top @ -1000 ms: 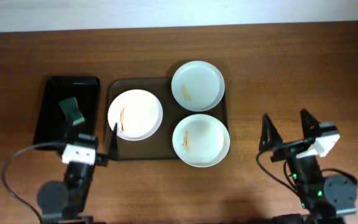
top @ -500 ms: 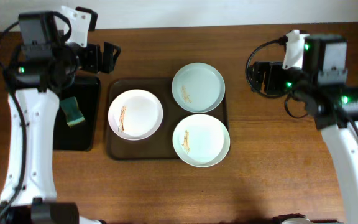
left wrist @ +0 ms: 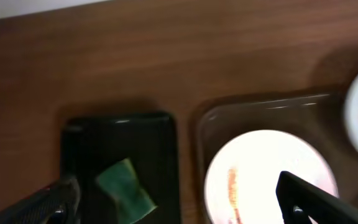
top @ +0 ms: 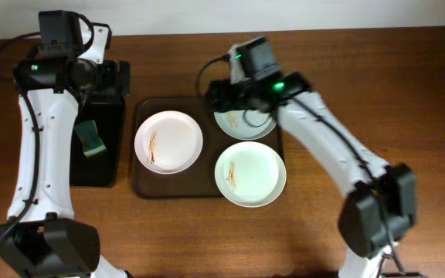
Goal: Clean dirty plates on tray and stack at the side
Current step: 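Reach the right gripper to the pink plate rim and the left gripper to the sponge, then grasp the green sponge with the left gripper and lift it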
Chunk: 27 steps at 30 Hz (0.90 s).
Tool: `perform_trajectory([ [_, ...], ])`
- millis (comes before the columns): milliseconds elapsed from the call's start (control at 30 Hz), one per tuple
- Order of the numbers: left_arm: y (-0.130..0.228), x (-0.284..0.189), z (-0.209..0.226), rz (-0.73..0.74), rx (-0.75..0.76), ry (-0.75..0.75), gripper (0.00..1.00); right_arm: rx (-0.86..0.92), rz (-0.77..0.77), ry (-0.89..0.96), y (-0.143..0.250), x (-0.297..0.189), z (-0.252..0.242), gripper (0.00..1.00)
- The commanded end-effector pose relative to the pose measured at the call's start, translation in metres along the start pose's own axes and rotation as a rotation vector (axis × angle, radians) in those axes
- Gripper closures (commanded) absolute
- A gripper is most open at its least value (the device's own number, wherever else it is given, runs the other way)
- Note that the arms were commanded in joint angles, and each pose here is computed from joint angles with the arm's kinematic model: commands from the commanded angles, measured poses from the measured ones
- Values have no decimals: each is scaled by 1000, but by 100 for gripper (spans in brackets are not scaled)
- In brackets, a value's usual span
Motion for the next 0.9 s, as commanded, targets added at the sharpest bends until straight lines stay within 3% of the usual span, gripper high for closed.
perform_trajectory([
  [0,9,34,9,77,-33,-56,1,-39,29,96,17,49,14,33],
  [100,20,50,24,126,-254,-85,1,-64,76,79,37,83,25,43],
  [200,30,47,54,169,-390,-7,2,-10,140,96,60,107,22,48],
  [267,35,45,64,182,-410,-20,7,12,165,105,70,117,18,52],
  [300,36,45,68,185,-412,-36,17,23,190,98,77,123,18,57],
  [400,42,48,69,202,-412,-53,21,107,268,84,99,131,20,67],
  [500,62,69,69,281,-419,-57,21,123,293,68,108,139,23,68],
  [567,76,88,69,339,-423,-60,25,122,291,68,107,139,23,81],
  [600,82,97,70,363,-425,-61,32,126,291,69,107,139,23,94],
  [700,89,114,71,392,-427,-63,48,126,291,69,107,139,23,96],
  [800,99,134,75,420,-434,-86,53,125,290,72,107,139,22,96],
  [867,112,143,93,447,-484,-225,55,124,290,72,107,139,22,96],
])
Point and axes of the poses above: each gripper's point midway between its finger pads, its own x axis out along the fingers, its own z axis along the line the jaws close on, y = z × x, the point moved 2 cm from there along -x, back along the fingers, and after that the axes turned 11 degrees about -x, right-handed, at the moved point
